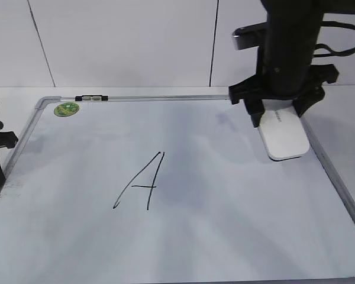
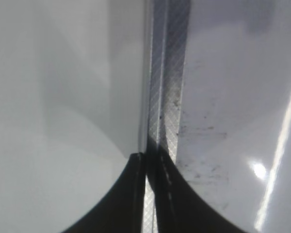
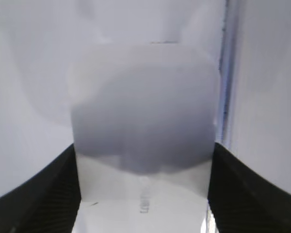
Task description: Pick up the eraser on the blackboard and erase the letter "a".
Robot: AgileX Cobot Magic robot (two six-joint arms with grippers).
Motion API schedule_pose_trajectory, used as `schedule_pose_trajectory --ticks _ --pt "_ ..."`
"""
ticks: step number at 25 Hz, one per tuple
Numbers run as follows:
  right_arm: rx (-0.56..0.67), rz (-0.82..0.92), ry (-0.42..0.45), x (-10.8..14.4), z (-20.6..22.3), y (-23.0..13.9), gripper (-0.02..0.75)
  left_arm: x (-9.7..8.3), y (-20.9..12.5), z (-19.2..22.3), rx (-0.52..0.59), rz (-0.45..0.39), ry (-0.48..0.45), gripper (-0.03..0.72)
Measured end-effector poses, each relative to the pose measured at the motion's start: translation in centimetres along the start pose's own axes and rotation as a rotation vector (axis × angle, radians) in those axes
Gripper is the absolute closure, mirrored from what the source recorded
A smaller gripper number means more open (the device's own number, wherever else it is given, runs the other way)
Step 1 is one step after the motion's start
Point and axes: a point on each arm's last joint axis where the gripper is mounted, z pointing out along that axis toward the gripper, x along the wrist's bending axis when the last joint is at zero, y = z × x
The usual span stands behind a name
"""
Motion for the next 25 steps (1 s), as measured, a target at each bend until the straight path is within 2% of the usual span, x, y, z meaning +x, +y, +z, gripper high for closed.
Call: schedule_pose_trajectory --ticks 1,6,10,18,25 --pt "0.0 0.0 0.0 0.0 0.0 0.0 0.189 0.0 0.0 0.0 0.0 0.0 0.0 0.671" --pt "0.053 0.072 0.015 -3.8 1.2 0.5 0.189 0.0 0.0 0.0 0.0 0.0 0.0 0.671" --pt "0.11 0.092 0.038 -5.4 3.0 0.7 0.189 0.0 0.0 0.0 0.0 0.002 0.0 0.671" --pt "0.204 0.072 0.081 -6.2 6.5 0.8 0.189 0.0 0.0 0.0 0.0 -0.001 -0.004 0.671" --pt "0.225 0.053 0.094 -5.8 8.4 1.8 0.189 -0.1 0.0 0.0 -0.001 -0.001 -0.007 0.671"
